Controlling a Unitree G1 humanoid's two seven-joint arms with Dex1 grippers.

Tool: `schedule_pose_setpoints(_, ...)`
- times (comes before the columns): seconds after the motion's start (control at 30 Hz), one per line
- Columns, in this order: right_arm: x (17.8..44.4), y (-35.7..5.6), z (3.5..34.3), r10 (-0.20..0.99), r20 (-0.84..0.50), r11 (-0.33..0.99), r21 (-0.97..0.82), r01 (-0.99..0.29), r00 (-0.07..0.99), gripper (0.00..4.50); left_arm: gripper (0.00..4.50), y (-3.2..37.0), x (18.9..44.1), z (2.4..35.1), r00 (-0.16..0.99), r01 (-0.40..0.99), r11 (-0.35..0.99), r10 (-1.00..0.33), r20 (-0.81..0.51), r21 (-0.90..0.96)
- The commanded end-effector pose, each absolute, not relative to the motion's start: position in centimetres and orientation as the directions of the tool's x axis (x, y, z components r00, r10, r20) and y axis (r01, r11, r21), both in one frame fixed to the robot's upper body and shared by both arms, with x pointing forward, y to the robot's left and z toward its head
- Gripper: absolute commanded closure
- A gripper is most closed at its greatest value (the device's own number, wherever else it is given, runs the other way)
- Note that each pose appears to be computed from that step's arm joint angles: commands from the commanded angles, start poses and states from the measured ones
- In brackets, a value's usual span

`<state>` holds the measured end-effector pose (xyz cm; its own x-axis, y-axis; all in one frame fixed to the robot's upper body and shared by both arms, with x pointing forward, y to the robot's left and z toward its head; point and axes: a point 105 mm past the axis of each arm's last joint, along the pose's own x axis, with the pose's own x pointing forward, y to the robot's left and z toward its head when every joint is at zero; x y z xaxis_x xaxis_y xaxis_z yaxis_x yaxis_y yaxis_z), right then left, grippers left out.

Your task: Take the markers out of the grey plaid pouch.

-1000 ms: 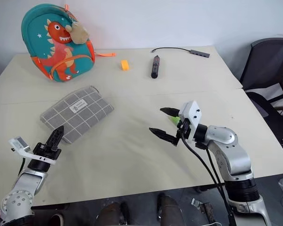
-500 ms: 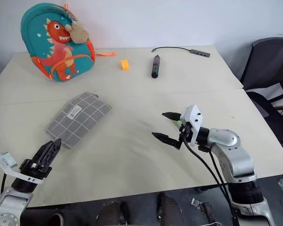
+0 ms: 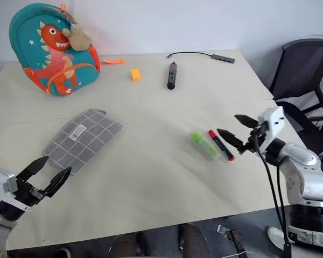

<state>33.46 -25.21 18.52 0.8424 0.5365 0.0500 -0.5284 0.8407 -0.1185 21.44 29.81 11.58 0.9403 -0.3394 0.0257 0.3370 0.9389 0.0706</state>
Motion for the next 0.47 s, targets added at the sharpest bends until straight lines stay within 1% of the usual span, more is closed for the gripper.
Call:
schedule_pose_setpoints(0.03, 33.7, -28.4, 19.1, 0.401, 0.103, 0.909, -0.169, -0.381, 0.91, 0.0, 0.03, 31.5, 20.9, 11.3, 0.962, 0.269, 0.954, -0.272, 0.005, 0.13)
schedule_pose_setpoints(0.07, 33.7, -28.7, 18.8, 0.384, 0.103, 0.915, -0.174, -0.363, 0.918, 0.0, 0.03, 31.7, 20.8, 11.4, 0.962, 0.266, 0.952, -0.272, 0.023, 0.151)
schedule_pose_setpoints(0.27, 33.0, -30.0, 16.4, 0.364, 0.035, 0.919, -0.175, -0.353, 0.931, 0.0, 0.03, 33.6, 19.8, 10.5, 0.983, 0.185, 0.972, -0.185, -0.011, 0.147)
schedule_pose_setpoints(0.37, 32.8, -30.5, 16.1, 0.354, 0.017, 0.917, -0.205, -0.343, 0.935, 0.0, 0.03, 34.4, 19.3, 10.2, 0.989, 0.15, 0.978, -0.149, -0.02, 0.145)
schedule_pose_setpoints(0.47, 32.9, -30.3, 16.0, 0.361, 0.018, 0.915, -0.199, -0.35, 0.932, 0.0, 0.03, 34.6, 19.2, 9.9, 0.989, 0.146, 0.979, -0.141, -0.046, 0.14)
